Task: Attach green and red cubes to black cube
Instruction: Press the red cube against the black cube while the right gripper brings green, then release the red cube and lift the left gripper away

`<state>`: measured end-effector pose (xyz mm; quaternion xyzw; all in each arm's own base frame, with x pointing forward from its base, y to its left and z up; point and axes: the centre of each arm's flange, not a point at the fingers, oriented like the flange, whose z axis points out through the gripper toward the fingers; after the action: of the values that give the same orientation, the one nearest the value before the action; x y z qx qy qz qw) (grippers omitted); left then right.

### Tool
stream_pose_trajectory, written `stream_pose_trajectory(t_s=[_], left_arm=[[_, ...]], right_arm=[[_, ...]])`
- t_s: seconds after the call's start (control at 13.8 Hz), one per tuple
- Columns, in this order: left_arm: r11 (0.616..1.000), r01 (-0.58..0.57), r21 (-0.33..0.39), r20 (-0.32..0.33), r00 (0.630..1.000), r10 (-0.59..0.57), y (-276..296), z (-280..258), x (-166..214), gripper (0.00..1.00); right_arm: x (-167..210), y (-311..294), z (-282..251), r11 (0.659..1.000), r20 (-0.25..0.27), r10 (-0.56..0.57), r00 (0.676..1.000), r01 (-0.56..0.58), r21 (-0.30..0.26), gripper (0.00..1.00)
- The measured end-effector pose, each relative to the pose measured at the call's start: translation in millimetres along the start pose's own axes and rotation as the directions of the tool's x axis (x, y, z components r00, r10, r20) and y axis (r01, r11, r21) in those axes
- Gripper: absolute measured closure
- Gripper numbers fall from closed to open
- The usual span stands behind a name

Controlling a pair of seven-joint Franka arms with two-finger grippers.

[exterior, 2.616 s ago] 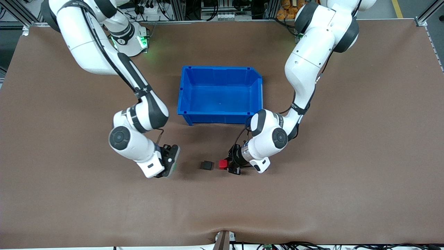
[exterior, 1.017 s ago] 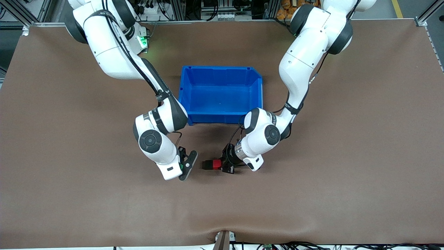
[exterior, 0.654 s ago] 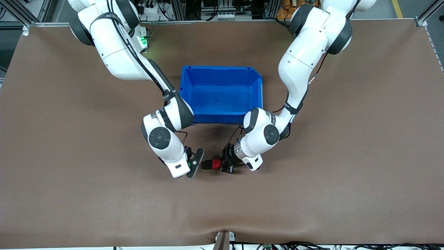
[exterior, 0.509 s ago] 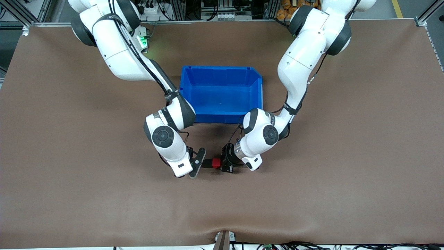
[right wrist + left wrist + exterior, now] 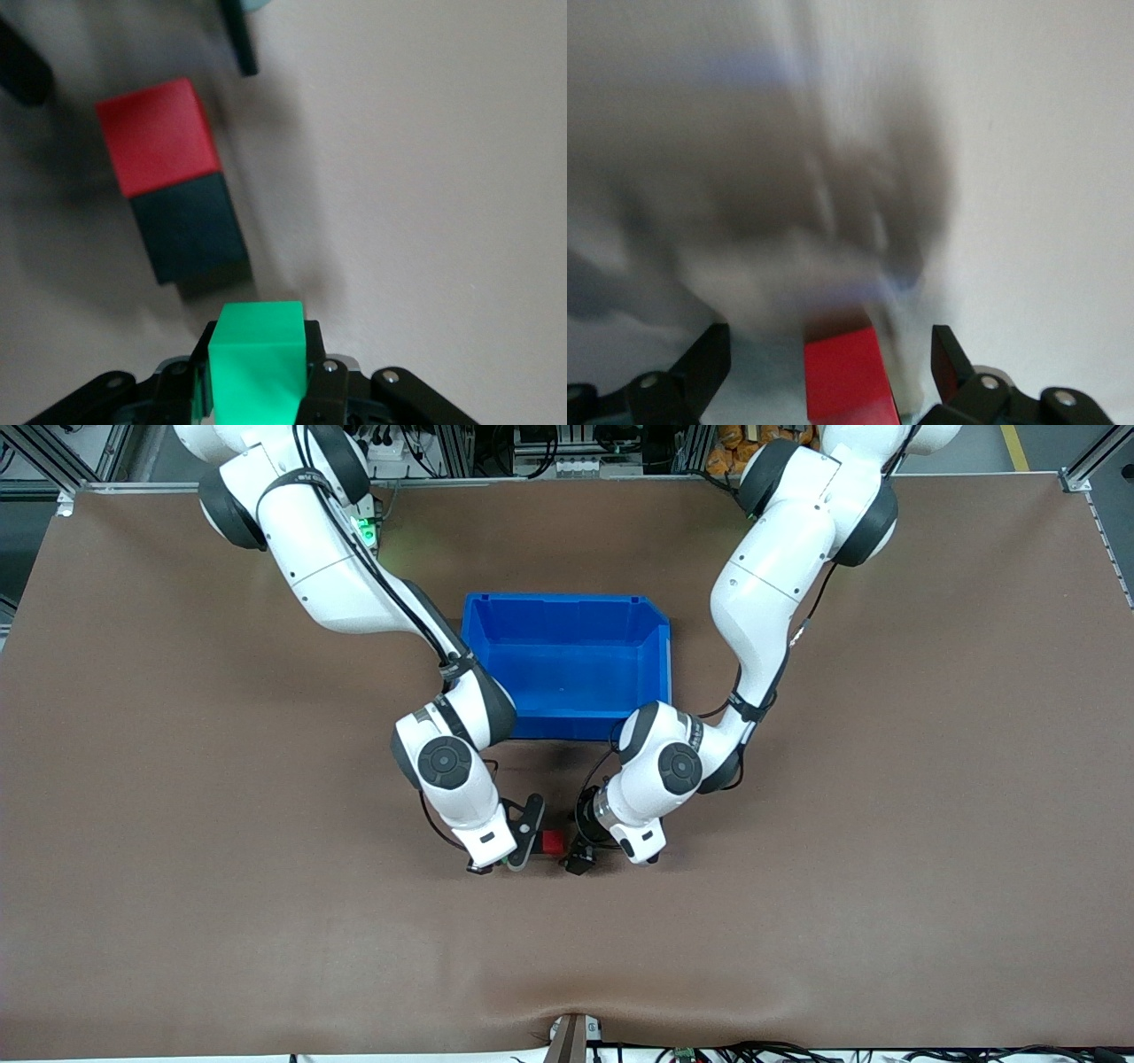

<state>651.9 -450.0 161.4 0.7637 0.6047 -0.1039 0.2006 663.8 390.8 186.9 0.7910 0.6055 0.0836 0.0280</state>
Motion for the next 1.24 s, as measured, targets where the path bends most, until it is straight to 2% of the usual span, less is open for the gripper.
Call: stream_pose_trajectory(t_s=[0.51, 0.8, 1.02, 1.24], left_arm=[[0.999, 0.012, 0.049, -0.006, 1.0, -0.011, 15.2, -33.4, 13.5, 0.0], [0.996, -0.004, 0.088, -0.008, 1.0, 0.005, 32.1, -76.1, 31.8, 0.0], [0.993, -0.042, 0.113, -0.005, 0.999, 0.043, 45.6, -113.9, 57.7, 0.0], [0.988, -0.064, 0.139, -0.031, 0.997, 0.069, 59.7, -166.3, 94.5, 0.0]], right_arm=[[5.2, -6.5, 1.0, 1.0, 0.006, 0.003, 1.0, -0.003, 0.0, 0.6], [11.0, -12.7, 0.8, 0.999, 0.006, 0.035, 0.999, -0.035, 0.001, 0.6], [20.2, -25.6, 3.6, 1.0, 0.014, 0.025, 1.0, -0.025, 0.002, 0.5], [20.7, -26.1, 3.8, 1.0, 0.025, 0.012, 1.0, -0.012, -0.013, 0.22]])
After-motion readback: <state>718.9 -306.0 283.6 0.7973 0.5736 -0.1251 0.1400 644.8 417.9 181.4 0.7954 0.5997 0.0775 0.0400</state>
